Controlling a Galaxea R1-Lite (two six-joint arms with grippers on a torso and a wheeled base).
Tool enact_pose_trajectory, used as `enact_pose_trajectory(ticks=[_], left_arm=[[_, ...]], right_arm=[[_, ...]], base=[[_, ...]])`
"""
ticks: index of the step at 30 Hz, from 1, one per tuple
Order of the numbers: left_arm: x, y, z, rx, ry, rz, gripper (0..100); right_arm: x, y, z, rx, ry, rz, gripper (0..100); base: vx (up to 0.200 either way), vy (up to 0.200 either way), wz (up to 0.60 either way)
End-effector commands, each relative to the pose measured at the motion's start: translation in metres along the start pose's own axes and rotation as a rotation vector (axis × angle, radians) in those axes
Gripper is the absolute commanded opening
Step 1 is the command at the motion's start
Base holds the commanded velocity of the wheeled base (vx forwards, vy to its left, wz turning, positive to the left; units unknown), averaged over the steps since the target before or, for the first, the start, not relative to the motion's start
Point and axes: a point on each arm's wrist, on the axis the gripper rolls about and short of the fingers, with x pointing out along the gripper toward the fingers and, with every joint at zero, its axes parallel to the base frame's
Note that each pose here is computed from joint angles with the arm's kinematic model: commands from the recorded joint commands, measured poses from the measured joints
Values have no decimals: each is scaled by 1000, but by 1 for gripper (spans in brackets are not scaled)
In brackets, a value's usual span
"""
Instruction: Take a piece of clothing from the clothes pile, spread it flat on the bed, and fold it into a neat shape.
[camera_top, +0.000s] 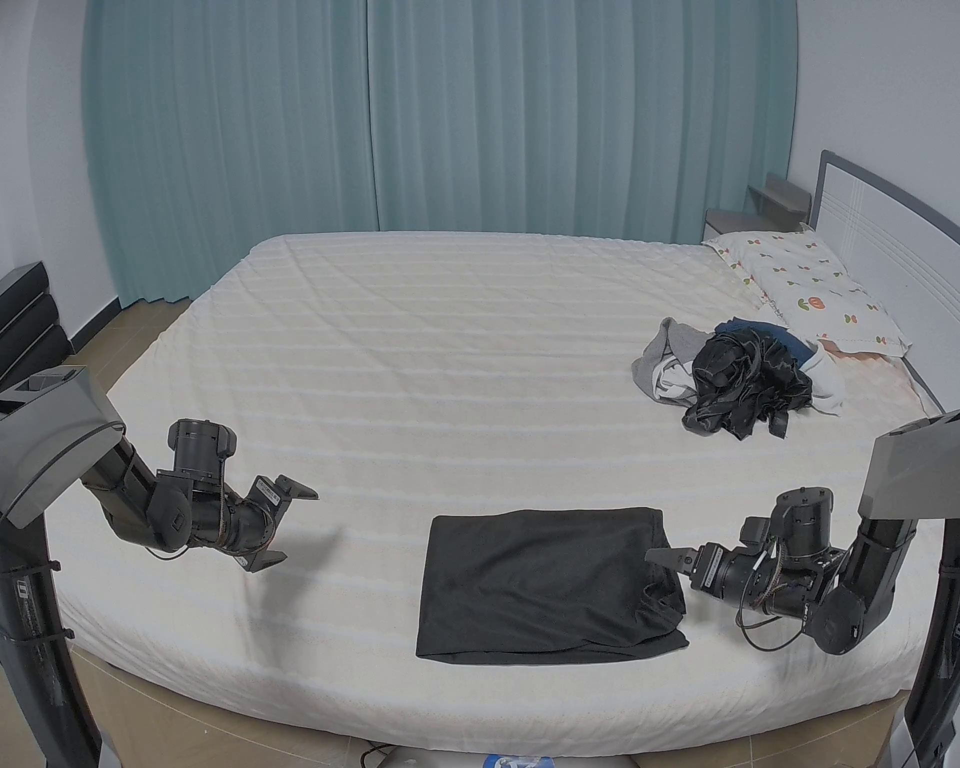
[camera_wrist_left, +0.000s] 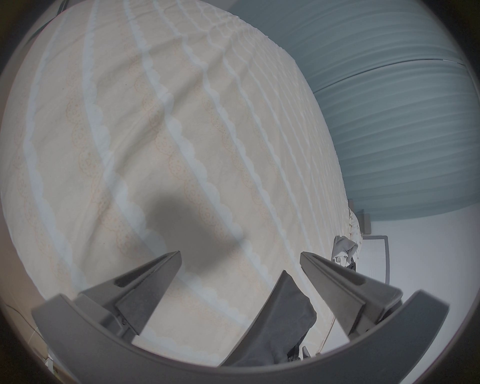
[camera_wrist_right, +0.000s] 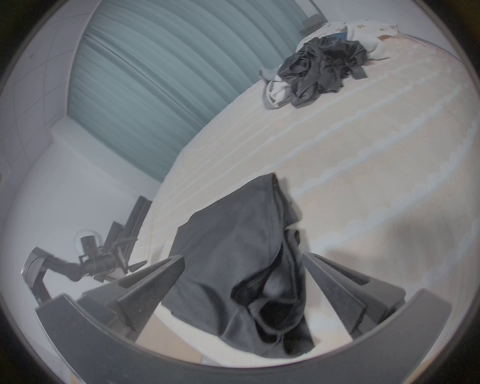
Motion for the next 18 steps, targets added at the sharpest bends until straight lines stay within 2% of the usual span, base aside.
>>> enact_pose_trajectory(ticks=[1, 9, 10, 18], left_arm=[[0, 0, 0, 0, 0, 0, 100], [0, 0, 0, 2, 0, 0, 100], [0, 0, 0, 2, 0, 0, 100], [0, 1, 0, 11, 2, 3, 100]], right_arm=[[-1, -3, -14, -1, 50, -3, 100], [2, -5, -17, -7, 64, -8, 100], [3, -4, -18, -11, 68, -7, 0], [-8, -5, -29, -40, 115, -37, 0]], base=[[0, 0, 0], [0, 0, 0], [0, 0, 0], [0, 0, 0]])
